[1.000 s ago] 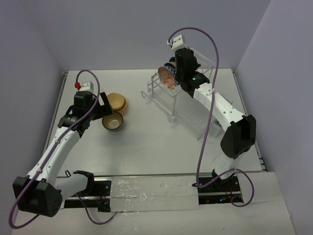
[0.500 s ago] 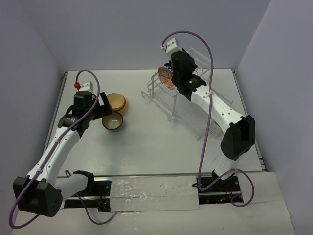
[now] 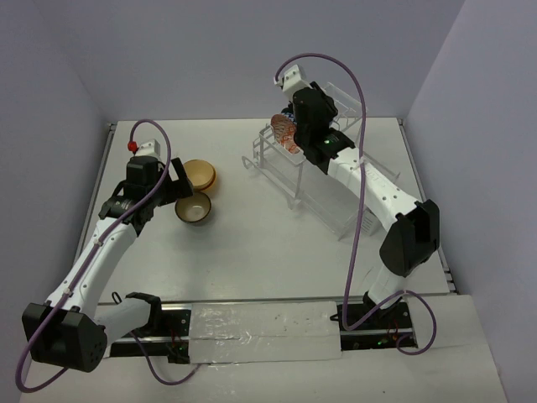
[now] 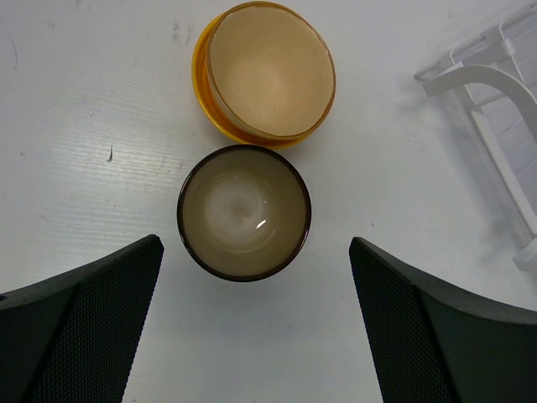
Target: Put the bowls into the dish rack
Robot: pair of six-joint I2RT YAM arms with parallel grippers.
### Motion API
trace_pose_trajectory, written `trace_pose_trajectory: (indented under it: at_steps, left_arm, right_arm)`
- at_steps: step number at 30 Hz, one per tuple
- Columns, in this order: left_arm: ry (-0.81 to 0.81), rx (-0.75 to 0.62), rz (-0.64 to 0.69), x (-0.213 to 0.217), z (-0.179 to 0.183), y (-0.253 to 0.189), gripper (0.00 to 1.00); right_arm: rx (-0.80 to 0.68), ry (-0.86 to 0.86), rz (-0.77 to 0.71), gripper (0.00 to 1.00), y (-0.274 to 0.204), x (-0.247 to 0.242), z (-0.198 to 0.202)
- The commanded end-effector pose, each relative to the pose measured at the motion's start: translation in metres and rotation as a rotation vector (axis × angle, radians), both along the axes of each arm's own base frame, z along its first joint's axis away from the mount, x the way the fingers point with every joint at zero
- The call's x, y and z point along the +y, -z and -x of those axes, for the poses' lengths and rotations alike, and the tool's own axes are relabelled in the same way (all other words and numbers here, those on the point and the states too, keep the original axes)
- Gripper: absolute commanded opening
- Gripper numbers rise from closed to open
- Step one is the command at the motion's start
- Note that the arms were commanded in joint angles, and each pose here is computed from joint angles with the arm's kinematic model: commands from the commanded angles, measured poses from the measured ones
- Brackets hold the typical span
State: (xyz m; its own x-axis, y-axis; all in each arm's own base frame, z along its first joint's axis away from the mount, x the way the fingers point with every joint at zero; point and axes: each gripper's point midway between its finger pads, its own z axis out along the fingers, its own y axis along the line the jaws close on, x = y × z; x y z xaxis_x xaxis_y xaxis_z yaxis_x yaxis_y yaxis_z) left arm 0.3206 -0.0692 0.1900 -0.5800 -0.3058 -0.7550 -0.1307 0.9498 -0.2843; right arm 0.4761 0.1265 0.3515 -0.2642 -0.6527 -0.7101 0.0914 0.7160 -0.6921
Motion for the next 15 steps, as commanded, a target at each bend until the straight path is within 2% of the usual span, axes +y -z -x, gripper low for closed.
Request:
trace_pose_trajectory:
  at_steps: [1,4,15]
  left_arm:
    - [0.016,-0.041,0.009,-0.001,-0.002,-0.007,0.99]
    - [0.016,-0.045,0.012,-0.001,-0.002,-0.009,0.99]
    - [0.012,-0.041,0.017,-0.001,-0.002,-0.008,0.99]
  right_arm:
    - [-0.071,-0.035,-0.058,0.41,-0.032,0.003,0.013]
    - [-0.063,-0.061,-0.073,0.42,-0.033,0.005,0.015]
    - [-0.047,-0.141,-0.133,0.58,-0.037,0.02,0.03]
